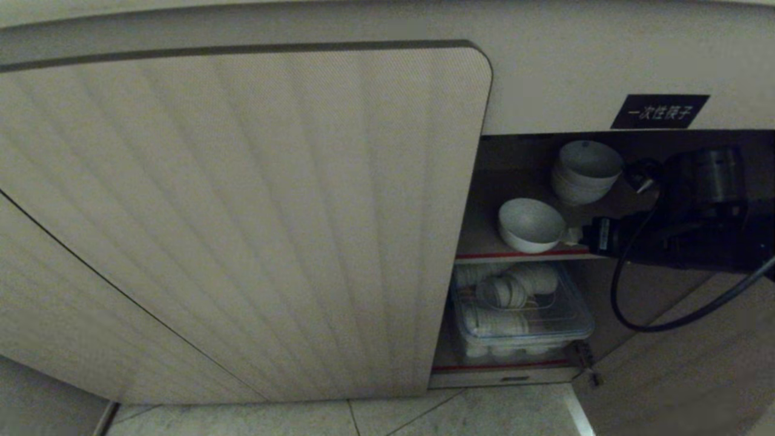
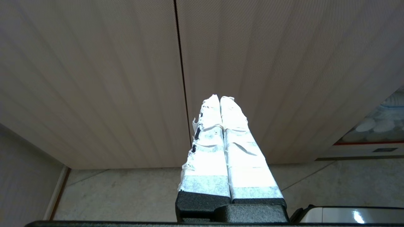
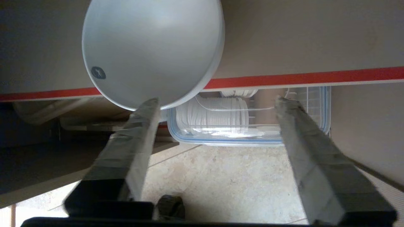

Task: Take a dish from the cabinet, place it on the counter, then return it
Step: Take the bowl from the cabinet

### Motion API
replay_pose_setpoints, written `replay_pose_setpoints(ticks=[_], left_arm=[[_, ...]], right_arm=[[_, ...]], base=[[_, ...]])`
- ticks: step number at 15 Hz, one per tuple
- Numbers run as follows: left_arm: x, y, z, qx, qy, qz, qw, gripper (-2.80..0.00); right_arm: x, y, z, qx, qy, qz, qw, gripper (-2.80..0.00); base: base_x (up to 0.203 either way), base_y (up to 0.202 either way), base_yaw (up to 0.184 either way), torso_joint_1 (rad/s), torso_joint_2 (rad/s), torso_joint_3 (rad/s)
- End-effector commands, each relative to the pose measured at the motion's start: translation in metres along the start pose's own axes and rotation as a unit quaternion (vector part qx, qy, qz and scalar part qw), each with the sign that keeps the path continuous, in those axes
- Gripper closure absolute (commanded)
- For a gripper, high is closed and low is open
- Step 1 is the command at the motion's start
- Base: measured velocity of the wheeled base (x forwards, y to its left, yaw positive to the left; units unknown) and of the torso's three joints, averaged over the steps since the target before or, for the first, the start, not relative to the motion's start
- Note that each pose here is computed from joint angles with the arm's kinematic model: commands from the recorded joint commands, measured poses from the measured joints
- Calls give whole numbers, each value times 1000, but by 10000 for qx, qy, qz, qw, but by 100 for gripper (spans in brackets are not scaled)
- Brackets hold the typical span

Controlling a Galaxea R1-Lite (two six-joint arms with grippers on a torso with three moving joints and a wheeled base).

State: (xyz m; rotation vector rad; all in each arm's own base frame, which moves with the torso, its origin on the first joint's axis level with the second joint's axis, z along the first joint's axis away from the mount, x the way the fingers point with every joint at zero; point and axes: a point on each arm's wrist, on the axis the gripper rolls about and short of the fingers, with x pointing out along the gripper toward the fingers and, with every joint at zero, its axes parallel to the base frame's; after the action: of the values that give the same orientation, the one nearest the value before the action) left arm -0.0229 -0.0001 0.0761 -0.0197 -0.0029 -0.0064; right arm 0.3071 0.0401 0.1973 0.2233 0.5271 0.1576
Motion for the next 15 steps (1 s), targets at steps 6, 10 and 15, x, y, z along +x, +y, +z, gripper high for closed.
replay_pose_setpoints(ticks=[6,10,15], left_arm=[[0,0,0,-1,0,-5,10000,0],[0,0,0,-1,0,-2,10000,0],[0,0,0,-1,-1,5,10000,0]], right_arm=[[3,0,0,6,-32,22,10000,-280],[10,0,-3,-9,12,32,10000,-280],[24,1,-1,-31,-103,59,9999,-280]], base=[[0,0,0,0,0,0],[0,0,0,0,0,0],[0,0,0,0,0,0]])
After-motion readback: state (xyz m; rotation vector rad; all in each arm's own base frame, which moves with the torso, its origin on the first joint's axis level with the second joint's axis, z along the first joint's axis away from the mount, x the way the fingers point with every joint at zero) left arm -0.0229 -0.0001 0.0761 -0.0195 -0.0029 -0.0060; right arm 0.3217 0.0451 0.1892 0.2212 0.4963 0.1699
